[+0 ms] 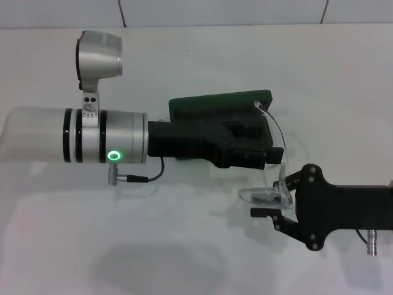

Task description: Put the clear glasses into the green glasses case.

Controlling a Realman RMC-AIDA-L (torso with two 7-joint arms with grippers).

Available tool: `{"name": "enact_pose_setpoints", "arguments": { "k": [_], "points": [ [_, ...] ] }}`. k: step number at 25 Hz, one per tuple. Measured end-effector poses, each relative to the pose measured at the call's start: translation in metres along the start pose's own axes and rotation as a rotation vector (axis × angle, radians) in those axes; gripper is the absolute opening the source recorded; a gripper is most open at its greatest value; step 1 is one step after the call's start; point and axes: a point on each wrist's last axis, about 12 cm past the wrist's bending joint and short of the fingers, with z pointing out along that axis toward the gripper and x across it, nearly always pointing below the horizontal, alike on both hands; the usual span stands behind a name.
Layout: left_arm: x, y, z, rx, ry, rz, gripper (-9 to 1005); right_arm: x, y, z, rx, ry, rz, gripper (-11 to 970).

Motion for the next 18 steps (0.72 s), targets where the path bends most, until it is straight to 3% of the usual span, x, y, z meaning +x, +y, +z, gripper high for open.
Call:
{"name": "enact_pose_setpoints", "arguments": {
  "k": [5, 12, 18],
  "points": [
    [-0.004, 0.005, -0.007, -0.047, -0.057, 0.048, 857, -0.005, 0.004, -0.004, -0.009, -0.036, 0.005, 106],
    [0.007, 0.022, -0.017, -0.233, -0.061, 0.178, 857, -0.022, 0.003, -0.004, 0.001, -0.197, 0.024, 106],
    [0.023, 0.015, -0.005, -0.24, -0.059, 0.356, 857, -0.032, -0.01, -0.001, 0.042, -0.308, 0.138, 106]
  ]
}}
